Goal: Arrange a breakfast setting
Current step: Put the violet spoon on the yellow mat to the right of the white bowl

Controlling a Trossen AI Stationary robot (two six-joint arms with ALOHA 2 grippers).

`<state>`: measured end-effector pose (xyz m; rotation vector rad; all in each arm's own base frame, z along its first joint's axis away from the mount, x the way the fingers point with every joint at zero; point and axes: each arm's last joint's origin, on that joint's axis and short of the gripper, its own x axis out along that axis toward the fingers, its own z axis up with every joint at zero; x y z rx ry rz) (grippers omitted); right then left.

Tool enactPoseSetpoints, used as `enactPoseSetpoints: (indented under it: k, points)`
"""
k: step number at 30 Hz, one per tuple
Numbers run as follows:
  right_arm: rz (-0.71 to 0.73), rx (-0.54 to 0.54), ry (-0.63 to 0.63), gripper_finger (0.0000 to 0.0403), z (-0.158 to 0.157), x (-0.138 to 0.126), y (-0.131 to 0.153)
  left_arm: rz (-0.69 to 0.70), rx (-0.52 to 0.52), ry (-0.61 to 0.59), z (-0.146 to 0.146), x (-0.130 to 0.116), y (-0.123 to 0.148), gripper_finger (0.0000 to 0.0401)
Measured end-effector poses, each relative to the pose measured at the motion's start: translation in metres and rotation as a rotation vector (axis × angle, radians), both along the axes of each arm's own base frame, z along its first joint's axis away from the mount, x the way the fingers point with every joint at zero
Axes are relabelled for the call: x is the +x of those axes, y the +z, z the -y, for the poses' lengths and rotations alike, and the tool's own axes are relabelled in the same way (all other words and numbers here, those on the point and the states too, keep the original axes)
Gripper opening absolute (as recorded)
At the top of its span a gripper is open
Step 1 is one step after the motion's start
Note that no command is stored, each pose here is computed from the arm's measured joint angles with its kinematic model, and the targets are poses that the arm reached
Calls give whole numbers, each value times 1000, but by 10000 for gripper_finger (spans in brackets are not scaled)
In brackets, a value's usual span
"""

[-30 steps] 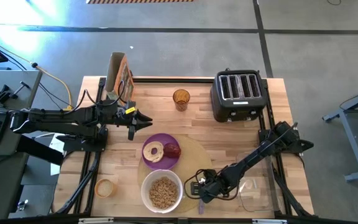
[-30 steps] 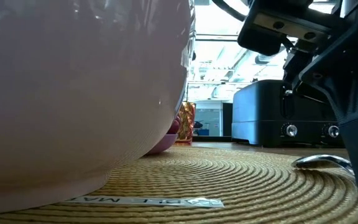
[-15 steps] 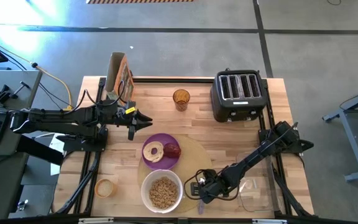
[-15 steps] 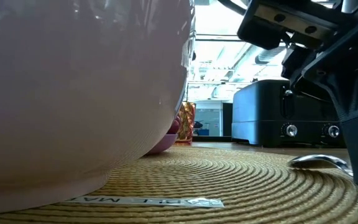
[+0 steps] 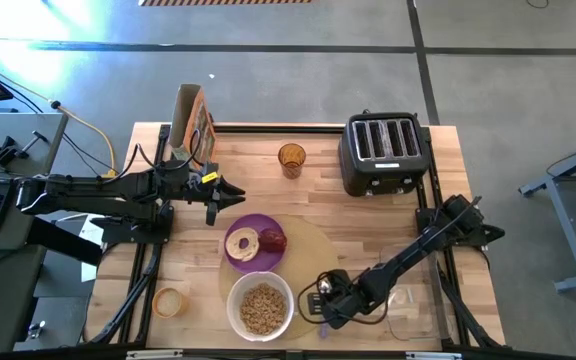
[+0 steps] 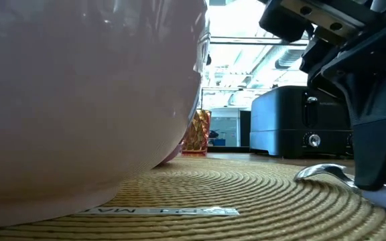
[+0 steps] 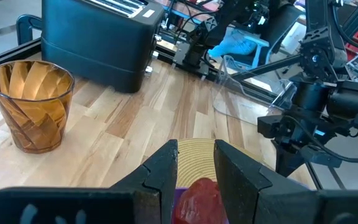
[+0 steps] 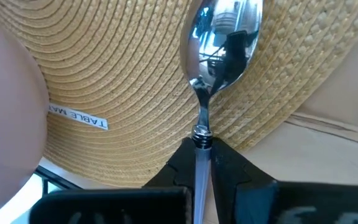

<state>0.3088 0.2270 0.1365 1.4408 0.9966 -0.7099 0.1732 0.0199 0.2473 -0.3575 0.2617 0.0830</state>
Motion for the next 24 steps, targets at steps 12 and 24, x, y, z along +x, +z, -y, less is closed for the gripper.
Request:
enactPoseSetpoints:
  k: [12,24]
  points:
    - [8,-10,3,6,-2,-1,1,0,0,0,0,0,0,95]
    - [95,-10,-29,7,-3,5,4,0,0,0,0,0,0,95]
